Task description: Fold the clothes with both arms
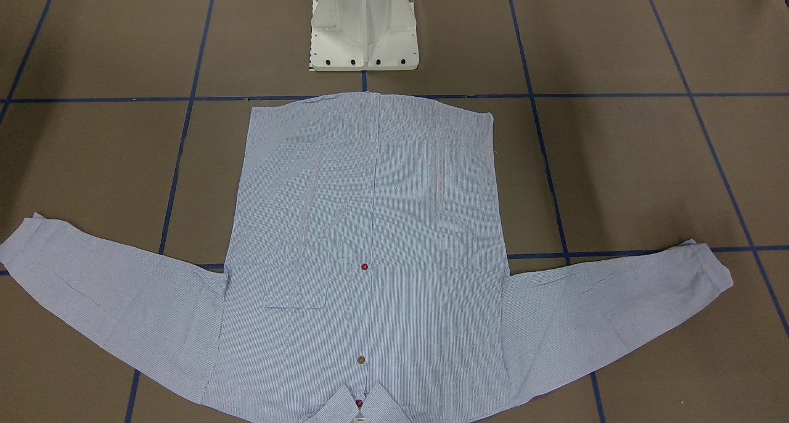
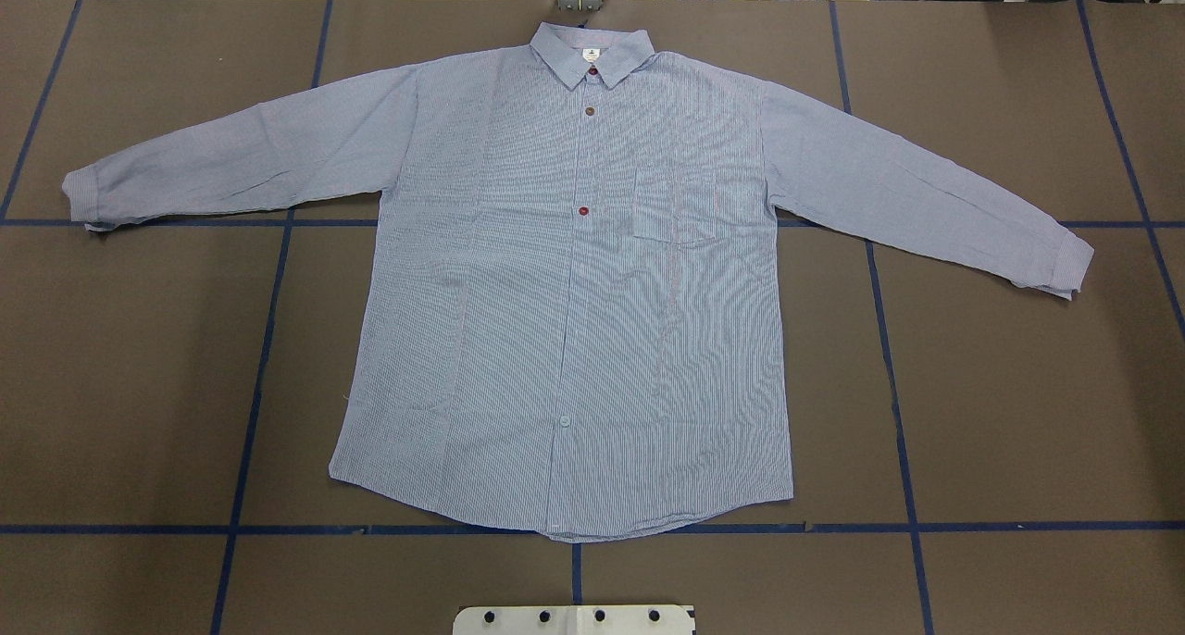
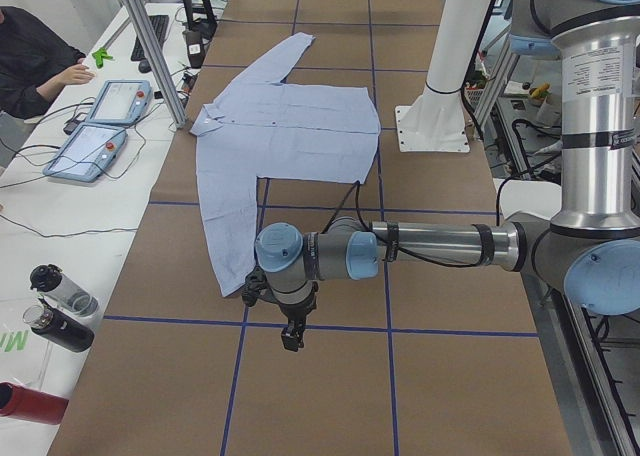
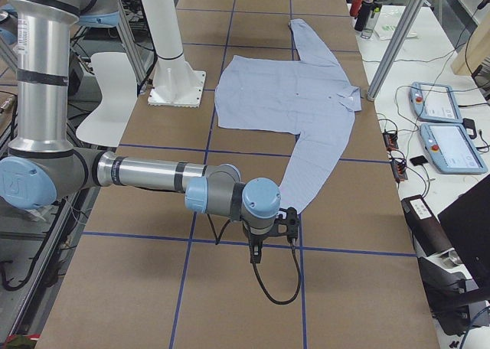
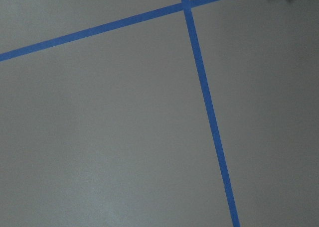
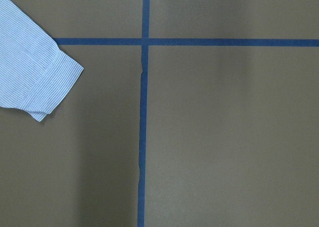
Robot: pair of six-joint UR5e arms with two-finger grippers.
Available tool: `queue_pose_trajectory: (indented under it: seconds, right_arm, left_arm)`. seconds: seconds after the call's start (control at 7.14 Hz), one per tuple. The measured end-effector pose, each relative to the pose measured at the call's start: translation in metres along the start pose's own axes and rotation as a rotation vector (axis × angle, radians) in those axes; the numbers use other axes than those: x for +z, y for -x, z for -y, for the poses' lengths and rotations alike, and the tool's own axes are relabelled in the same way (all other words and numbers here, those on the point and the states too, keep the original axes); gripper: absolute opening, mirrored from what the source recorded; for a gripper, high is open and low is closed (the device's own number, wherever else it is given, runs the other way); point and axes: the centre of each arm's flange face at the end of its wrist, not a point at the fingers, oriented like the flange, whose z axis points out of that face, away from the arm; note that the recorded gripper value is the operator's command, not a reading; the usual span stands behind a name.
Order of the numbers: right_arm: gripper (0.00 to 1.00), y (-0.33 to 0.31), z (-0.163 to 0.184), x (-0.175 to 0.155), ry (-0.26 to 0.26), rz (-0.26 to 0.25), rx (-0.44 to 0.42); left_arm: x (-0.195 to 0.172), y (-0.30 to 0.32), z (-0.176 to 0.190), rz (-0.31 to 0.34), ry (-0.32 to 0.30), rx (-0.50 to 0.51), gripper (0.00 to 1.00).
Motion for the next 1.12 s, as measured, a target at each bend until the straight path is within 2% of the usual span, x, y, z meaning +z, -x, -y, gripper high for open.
queue_pose_trajectory:
  seconds: [0.56, 0.84, 1.12]
  right_arm:
    - [1.0, 0.011, 0.009, -0.011, -0.022, -0.001, -0.023]
    - [1.0, 0.02, 0.018, -0.014, -0.036, 0.002, -0.05]
    - [1.0, 0.043, 0.038, 0.0, -0.055, -0.005, -0.157]
  left_arm:
    - [-0.013, -0.005, 0.006, 0.013, -0.028, 0.013, 1.0]
    - [-0.045, -0.021, 0.044, 0.03, -0.093, 0.042, 1.0]
    - [-0.084, -0.044, 0.091, 0.049, -0.168, 0.104, 1.0]
